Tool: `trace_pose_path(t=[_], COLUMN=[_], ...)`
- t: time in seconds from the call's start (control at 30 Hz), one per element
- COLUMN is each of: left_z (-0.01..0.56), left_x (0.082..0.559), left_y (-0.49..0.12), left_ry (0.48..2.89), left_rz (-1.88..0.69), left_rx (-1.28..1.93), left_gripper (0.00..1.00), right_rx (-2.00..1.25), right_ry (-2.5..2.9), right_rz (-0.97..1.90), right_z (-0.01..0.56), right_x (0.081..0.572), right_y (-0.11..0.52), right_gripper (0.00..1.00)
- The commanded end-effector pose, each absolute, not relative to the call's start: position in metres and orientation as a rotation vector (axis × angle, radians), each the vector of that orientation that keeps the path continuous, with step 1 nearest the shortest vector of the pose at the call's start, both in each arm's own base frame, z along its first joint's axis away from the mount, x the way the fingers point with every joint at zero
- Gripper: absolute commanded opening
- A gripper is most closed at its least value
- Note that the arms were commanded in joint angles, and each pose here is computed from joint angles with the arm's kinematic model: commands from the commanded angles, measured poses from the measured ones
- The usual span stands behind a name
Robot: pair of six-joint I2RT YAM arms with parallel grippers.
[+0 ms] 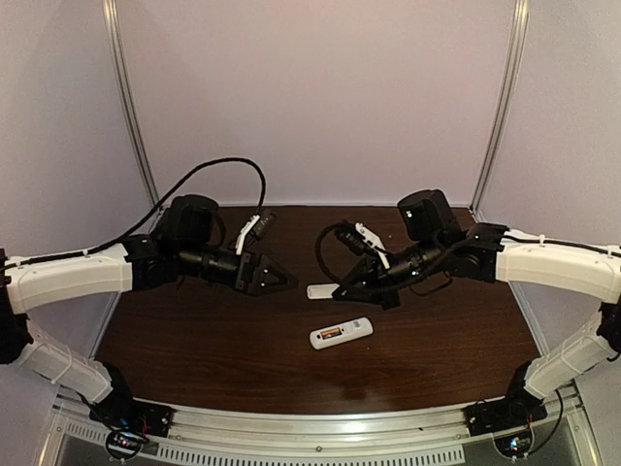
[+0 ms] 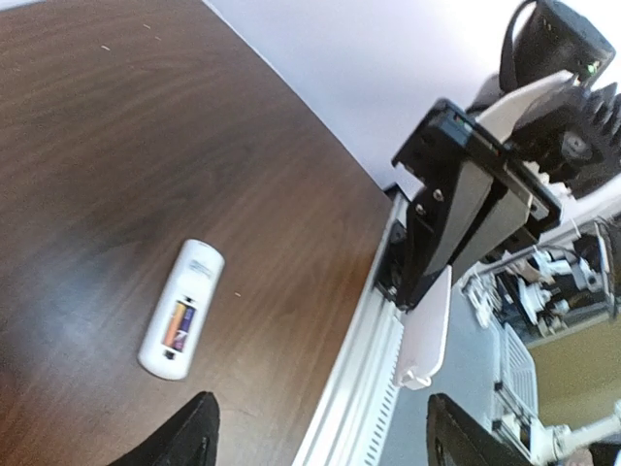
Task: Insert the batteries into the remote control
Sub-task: Pass from the right arm to the left
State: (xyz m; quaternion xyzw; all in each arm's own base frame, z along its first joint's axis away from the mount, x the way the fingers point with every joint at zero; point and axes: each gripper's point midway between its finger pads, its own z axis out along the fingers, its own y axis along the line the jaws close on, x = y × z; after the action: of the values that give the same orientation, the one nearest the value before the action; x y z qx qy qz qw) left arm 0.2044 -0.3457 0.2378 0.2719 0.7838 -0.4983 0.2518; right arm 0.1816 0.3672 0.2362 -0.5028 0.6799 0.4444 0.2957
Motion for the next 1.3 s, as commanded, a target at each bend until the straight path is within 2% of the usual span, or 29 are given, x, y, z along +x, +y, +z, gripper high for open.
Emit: trace_pose_path(t=[0.0, 0.23, 0.57, 0.77, 0.87, 1.07, 1.27], left_z=[0.256, 0.264, 0.249, 0.252, 0.252, 0.252, 0.251], left_x=[0.165, 0.14, 0.122, 0.101, 0.094, 0.09, 0.088], left_y=[-0.365, -0.366, -0.377, -0.384, -0.385, -0.384, -0.386], left_ry=[1.975, 1.887, 1.939, 1.911, 1.91, 1.912, 1.911], left_rz=[-1.686, -1.915, -2.02, -2.099, -2.122, -2.153, -2.168], left_rx=[1.008, 1.104, 1.179, 1.273, 1.296, 1.322, 1.343], left_gripper=[0.74, 0.73, 0.7, 0.65, 0.61, 0.44, 0.35], right_rx=[-1.507, -1.6, -1.605, -1.657, -1.678, -1.698, -1.713], right_ry=[1.688, 1.625, 1.521, 1.523, 1.517, 1.49, 1.486], right_rz=[1.057, 0.989, 0.92, 0.832, 0.798, 0.76, 0.722], right_z=[0.241, 0.245, 0.27, 0.264, 0.261, 0.262, 0.258], right_x=[0.164, 0.14, 0.131, 0.127, 0.123, 0.119, 0.119], right_y=[0.365, 0.369, 0.374, 0.376, 0.376, 0.377, 0.377], right_gripper=[0.0, 0.0, 0.0, 0.0, 0.0, 0.0, 0.0])
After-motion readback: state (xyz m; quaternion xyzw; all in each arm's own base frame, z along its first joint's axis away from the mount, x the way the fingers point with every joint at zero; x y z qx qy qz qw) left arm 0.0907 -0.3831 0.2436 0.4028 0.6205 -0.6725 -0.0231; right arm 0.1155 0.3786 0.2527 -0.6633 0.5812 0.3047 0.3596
